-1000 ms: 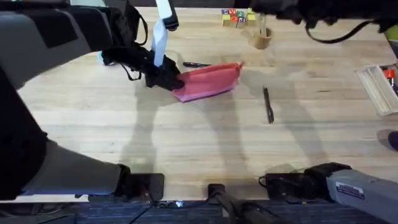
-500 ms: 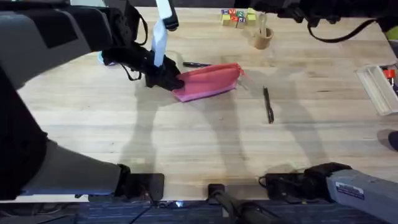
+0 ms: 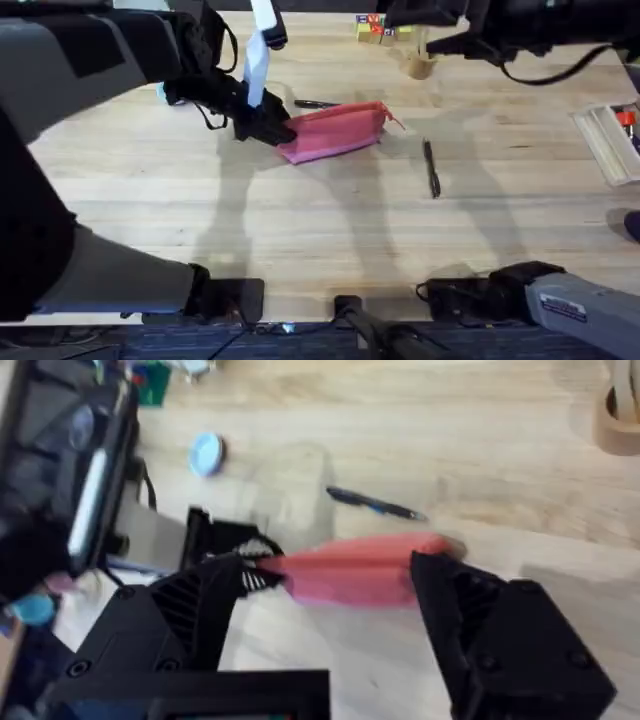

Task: Unzip the bag, pick up the pens from the table one at a time and place them inside, then zip the bag closed.

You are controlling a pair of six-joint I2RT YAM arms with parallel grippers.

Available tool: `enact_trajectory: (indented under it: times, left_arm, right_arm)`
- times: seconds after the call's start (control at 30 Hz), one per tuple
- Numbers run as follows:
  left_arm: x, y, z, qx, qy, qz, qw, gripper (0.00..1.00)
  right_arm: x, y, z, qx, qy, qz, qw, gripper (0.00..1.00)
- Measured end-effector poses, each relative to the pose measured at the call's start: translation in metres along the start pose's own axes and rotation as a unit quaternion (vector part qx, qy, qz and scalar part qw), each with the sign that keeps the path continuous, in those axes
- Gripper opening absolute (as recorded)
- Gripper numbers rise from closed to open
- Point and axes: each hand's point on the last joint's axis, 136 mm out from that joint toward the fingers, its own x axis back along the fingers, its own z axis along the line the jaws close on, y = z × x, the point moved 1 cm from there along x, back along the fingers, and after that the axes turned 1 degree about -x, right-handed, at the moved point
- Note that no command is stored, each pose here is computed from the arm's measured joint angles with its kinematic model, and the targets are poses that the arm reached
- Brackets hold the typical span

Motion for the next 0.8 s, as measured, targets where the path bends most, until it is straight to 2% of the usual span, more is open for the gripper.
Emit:
enact_trajectory:
  times: [0.3, 0.57, 0.8]
  left_arm:
    - [0.0, 0.0, 0.0, 0.0, 0.0, 0.0, 1.0, 0.042]
    - [0.0, 0.0, -0.001, 0.002, -0.002, 0.001, 1.0, 0.042]
    - [0.0, -0.001, -0.002, 0.003, -0.003, 0.001, 1.0, 0.042]
  right_arm:
    - [0.032, -0.028, 0.005, 0.112, -0.008, 0.029, 0.993, 0.996]
    - [0.045, -0.057, -0.001, 0.198, -0.014, 0.084, 0.977, 0.996]
    - [0.045, -0.06, -0.002, 0.274, -0.007, 0.089, 0.958, 0.997]
